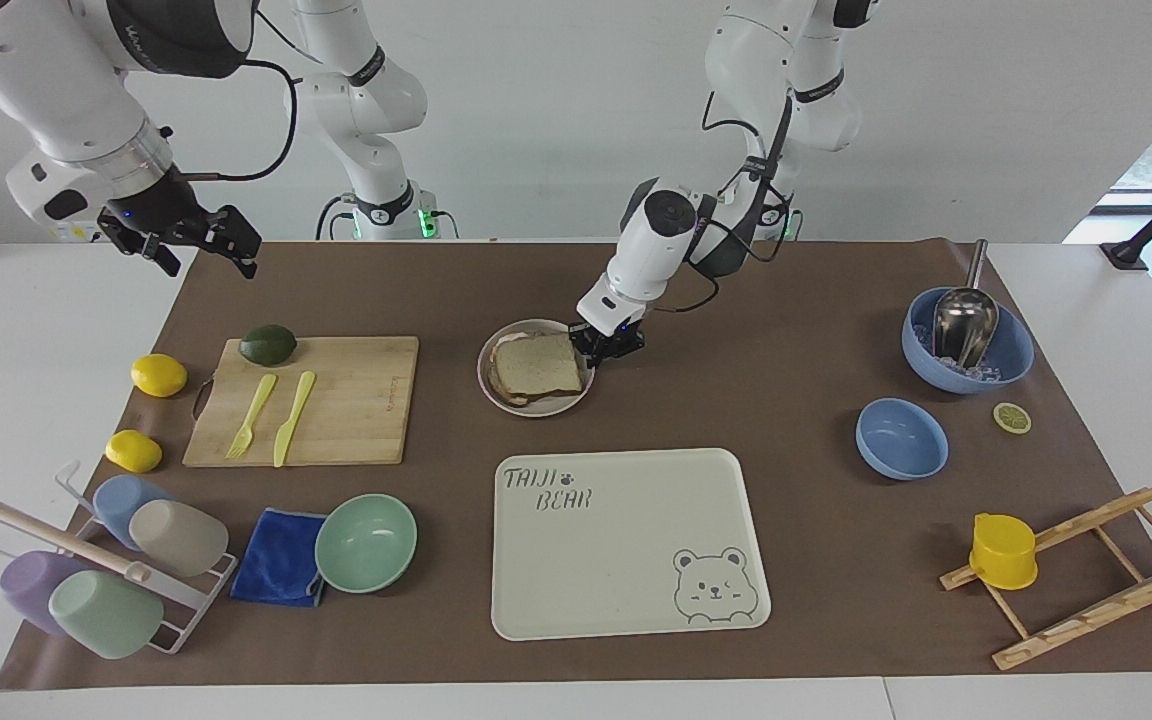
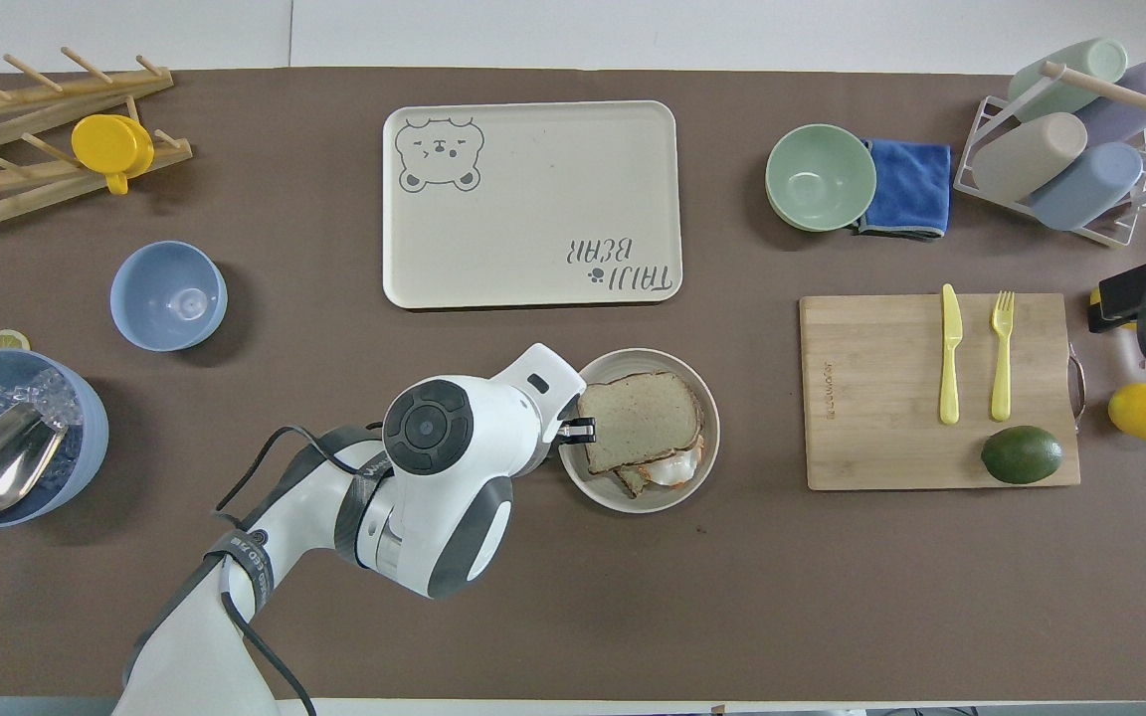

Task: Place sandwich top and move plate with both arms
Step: 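Slide the plate with the left gripper onto the white bear tray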

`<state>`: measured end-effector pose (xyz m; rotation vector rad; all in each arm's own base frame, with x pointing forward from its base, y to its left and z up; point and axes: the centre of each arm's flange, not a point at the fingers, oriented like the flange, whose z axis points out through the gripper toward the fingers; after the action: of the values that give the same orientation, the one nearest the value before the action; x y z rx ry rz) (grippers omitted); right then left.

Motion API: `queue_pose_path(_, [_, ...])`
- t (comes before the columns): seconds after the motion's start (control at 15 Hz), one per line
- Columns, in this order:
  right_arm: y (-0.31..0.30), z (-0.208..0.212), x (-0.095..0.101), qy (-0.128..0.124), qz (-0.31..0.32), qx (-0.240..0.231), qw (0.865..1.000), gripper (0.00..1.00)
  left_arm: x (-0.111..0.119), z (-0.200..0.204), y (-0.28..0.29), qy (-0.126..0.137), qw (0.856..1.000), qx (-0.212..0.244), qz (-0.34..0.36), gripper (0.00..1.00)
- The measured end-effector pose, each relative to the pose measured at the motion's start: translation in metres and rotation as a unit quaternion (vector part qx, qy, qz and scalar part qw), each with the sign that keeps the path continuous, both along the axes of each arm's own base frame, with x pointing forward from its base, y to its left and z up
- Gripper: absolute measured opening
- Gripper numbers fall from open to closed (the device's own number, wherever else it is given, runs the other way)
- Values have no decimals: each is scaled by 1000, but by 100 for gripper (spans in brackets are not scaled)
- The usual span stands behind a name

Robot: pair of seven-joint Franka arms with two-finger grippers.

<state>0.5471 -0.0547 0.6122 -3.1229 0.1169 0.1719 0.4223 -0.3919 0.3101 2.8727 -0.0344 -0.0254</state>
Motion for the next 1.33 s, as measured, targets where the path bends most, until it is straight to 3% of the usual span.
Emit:
queue_pose_path(0.2, [0,0,0,0,0,0,1000,100,17,7,17,6,1000,-5,26,3])
queue_pose_path(0.47, [0,0,0,0,0,0,1000,100,66,45,60,31,997,-9,66,3])
queue_pose_path(0.93, [0,0,0,0,0,0,1000,100,155,102,118,7,988,-54,144,3])
queue_pose_path(1.07, [0,0,0,0,0,0,1000,100,182,98,122,3,986,-59,157,3])
queue_pose_path(1.33, [0,0,0,0,0,0,1000,100,227,53,106,12,983,-57,175,3])
